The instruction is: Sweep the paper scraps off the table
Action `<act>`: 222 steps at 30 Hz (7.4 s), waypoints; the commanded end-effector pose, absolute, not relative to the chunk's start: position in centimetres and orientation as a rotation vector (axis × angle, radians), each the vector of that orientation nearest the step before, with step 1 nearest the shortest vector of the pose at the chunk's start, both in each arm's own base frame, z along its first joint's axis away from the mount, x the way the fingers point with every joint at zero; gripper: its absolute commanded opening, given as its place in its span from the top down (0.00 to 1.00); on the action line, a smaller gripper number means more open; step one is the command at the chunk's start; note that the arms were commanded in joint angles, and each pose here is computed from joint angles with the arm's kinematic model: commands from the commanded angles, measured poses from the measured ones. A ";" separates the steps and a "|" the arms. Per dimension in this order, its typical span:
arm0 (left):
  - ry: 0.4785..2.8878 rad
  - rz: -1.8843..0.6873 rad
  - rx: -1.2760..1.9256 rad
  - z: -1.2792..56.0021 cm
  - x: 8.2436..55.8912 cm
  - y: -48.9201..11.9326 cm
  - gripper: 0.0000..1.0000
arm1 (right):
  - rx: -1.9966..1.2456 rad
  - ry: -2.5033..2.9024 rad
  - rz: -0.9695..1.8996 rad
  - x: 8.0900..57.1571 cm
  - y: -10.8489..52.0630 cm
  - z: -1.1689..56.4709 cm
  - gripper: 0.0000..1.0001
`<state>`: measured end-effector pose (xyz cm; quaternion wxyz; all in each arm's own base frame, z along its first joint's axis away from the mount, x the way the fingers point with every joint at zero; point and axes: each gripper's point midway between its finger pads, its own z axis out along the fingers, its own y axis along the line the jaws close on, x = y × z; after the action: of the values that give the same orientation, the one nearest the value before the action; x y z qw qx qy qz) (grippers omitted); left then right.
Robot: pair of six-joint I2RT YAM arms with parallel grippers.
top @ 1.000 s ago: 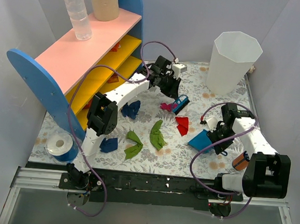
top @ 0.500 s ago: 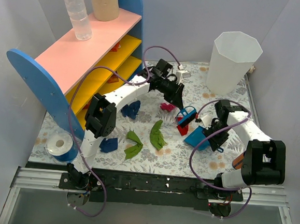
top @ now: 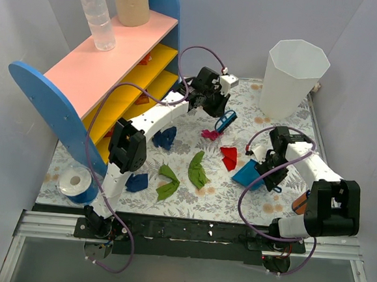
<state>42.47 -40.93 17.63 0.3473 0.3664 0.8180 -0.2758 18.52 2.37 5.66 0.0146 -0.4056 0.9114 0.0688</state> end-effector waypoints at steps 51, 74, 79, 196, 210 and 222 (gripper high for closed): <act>1.924 -0.108 1.036 20.2 47.2 -34.9 1.00 | -1.262 2.815 0.185 18.0 2.2 4.9 0.99; 2.197 -0.414 1.141 11.9 42.9 -37.2 1.00 | -1.253 2.799 0.176 19.4 2.4 5.3 0.99; 2.293 -0.705 1.118 11.8 39.0 -39.1 1.00 | -1.243 2.786 0.185 21.0 2.8 5.8 0.99; 1.649 -0.558 0.835 40.8 41.2 -34.3 1.00 | -1.124 2.186 0.414 29.4 13.1 14.5 0.99; 1.853 -0.221 0.838 31.9 38.1 -26.0 1.00 | -0.868 2.028 0.331 35.8 12.8 25.4 0.99; 1.958 -0.503 1.043 27.5 32.7 -28.1 1.00 | -0.534 1.961 0.238 43.7 9.1 33.9 0.99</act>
<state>35.30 -27.88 25.62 0.4245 0.3976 0.7996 -0.1499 40.98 11.40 29.98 0.4760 -0.2847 0.8242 0.1144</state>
